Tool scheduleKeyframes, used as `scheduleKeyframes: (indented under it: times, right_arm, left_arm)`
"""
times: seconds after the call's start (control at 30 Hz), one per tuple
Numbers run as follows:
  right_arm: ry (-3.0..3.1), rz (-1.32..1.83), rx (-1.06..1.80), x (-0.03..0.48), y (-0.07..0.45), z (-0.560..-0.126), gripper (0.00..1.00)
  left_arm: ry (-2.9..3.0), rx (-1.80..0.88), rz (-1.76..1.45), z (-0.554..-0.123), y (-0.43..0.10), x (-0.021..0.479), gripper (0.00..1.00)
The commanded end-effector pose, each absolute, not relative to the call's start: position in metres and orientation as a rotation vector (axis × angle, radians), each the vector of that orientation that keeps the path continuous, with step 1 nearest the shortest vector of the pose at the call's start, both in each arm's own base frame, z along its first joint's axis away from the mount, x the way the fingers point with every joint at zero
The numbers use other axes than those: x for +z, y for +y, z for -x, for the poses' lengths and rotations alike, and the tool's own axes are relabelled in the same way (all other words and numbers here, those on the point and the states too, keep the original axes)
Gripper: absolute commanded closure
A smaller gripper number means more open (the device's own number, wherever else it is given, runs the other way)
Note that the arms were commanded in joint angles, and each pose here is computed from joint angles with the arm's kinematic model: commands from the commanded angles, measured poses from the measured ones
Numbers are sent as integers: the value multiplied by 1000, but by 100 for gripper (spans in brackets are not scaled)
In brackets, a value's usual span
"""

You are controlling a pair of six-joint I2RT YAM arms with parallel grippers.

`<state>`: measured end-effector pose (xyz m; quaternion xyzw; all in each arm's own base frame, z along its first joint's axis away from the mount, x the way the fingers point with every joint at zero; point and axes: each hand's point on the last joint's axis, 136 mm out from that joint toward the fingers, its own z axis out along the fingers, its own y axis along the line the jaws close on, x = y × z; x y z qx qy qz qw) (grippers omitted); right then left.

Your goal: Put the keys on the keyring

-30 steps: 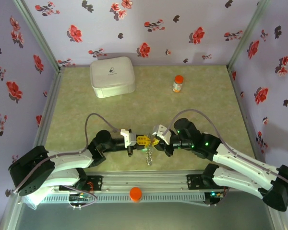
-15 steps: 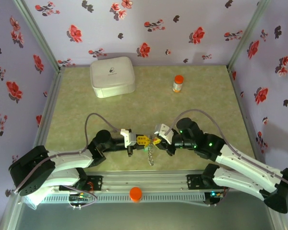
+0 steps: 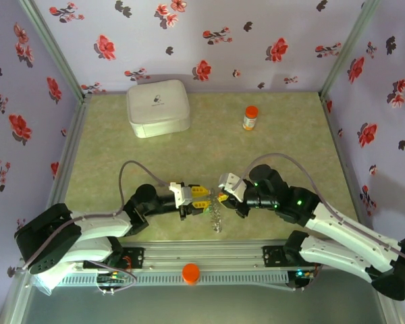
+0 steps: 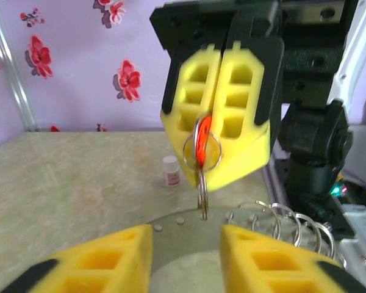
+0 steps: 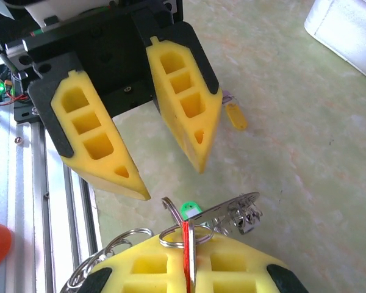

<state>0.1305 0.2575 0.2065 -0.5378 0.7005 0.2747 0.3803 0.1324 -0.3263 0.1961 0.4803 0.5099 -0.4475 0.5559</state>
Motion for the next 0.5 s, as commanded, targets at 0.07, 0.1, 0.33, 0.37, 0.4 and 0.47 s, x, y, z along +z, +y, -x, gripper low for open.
scheduleKeyframes:
  times: [0.07,0.1,0.33,0.37,0.4,0.47]
  right_arm:
    - [1729,1358,650,230,263,-140,100]
    - [1731,1364,639,229,264,-141,100]
    - [1691,1371,628,232,280,-152,100]
    - [1686,1362,637,233,284,-154,100]
    - [1684,1356,655,232,290,-155,100]
    - [1668,1350,689,236,302,-157,100]
  left_arm:
    - [1155,-947,-1004,-147,-309,215,54]
    - [1150,-921,-966,-151,-304,221,51]
    - [1179,-609,-660,-192,-248,245,50]
    - [1192,-557,-593,-200,-235,248,50]
    - [1209,-498,-513,-207,-219,251,50]
    - [1231,-414,-385,-216,-192,254,50]
